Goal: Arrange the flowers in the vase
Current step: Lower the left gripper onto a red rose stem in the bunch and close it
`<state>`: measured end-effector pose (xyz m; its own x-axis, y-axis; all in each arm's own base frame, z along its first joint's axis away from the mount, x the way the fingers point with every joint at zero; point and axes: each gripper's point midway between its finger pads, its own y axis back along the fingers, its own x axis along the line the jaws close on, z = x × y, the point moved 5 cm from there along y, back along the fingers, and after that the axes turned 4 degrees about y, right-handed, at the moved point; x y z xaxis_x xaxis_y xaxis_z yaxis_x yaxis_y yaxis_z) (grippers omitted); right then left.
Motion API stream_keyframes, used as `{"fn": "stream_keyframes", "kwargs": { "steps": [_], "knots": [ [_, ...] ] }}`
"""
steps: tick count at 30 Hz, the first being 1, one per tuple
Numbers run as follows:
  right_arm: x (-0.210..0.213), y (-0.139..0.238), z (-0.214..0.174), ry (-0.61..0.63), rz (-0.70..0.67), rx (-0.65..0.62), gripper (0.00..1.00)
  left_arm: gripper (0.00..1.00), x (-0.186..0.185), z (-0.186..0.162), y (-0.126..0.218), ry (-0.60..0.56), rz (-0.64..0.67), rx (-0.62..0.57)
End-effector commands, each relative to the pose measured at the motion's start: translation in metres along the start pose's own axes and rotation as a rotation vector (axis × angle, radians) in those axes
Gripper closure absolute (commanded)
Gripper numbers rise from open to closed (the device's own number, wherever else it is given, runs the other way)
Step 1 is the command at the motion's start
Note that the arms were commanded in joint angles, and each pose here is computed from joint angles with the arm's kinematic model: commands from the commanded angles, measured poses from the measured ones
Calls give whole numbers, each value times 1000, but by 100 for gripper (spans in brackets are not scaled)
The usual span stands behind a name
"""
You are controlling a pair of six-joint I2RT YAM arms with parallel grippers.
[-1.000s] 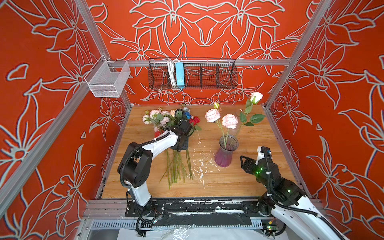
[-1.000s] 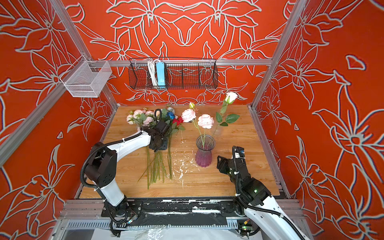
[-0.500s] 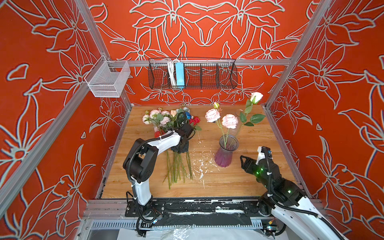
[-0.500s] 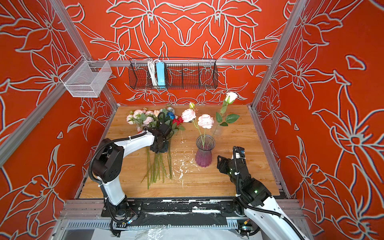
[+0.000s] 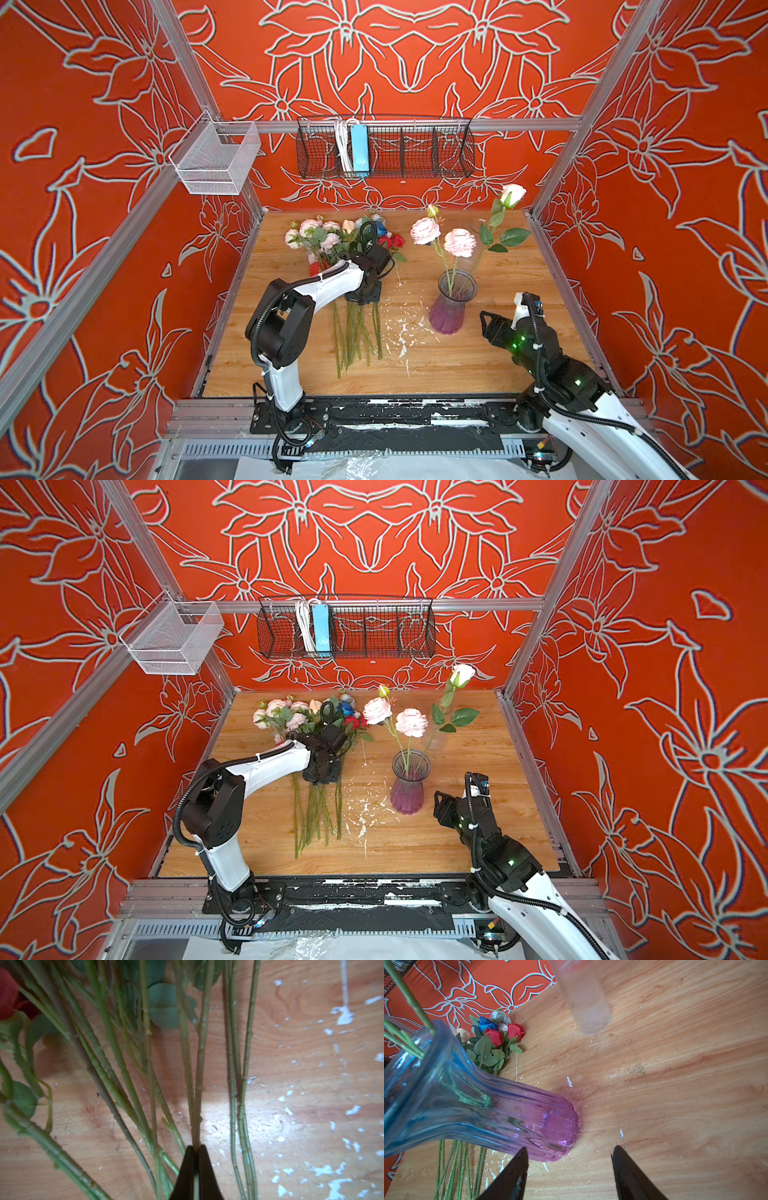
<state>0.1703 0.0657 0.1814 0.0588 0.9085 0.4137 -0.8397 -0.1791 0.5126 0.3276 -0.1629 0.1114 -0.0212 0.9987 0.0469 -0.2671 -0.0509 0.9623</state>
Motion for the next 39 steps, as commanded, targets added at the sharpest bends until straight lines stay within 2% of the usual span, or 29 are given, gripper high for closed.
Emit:
{"fn": "stream_keyframes", "kwargs": {
  "steps": [1,7,14,16,17,18,21,24,29,36,39],
  "knots": [
    [1,0,1,-24,7,-11,35,96,-5,4,26,5,-43,-29],
    [0,0,1,-25,5,-14,34,95,-12,4,37,12,-93,-44],
    [0,-1,0,-30,7,-11,35,91,-21,2,27,32,-149,-28],
    [-1,0,-1,-28,5,-9,35,86,-23,2,25,36,-162,-23],
    [-1,0,-1,-27,2,-8,34,79,-23,2,25,38,-164,-24],
    [-2,0,-1,-29,-1,-9,35,76,-23,3,25,39,-163,-25],
    [-3,1,-1,-30,0,-13,35,74,-24,3,25,41,-169,-33],
    [-4,2,-2,-35,-5,-18,35,64,-23,4,23,39,-161,-35],
    [-3,0,-2,-36,-2,-10,35,64,-24,2,11,18,-134,-6],
    [-2,-2,-4,-38,1,-3,34,75,-16,-10,-10,-12,-59,48],
    [-3,-3,-5,-37,-2,2,34,76,-13,-16,-14,-10,-52,58]
  ]
}}
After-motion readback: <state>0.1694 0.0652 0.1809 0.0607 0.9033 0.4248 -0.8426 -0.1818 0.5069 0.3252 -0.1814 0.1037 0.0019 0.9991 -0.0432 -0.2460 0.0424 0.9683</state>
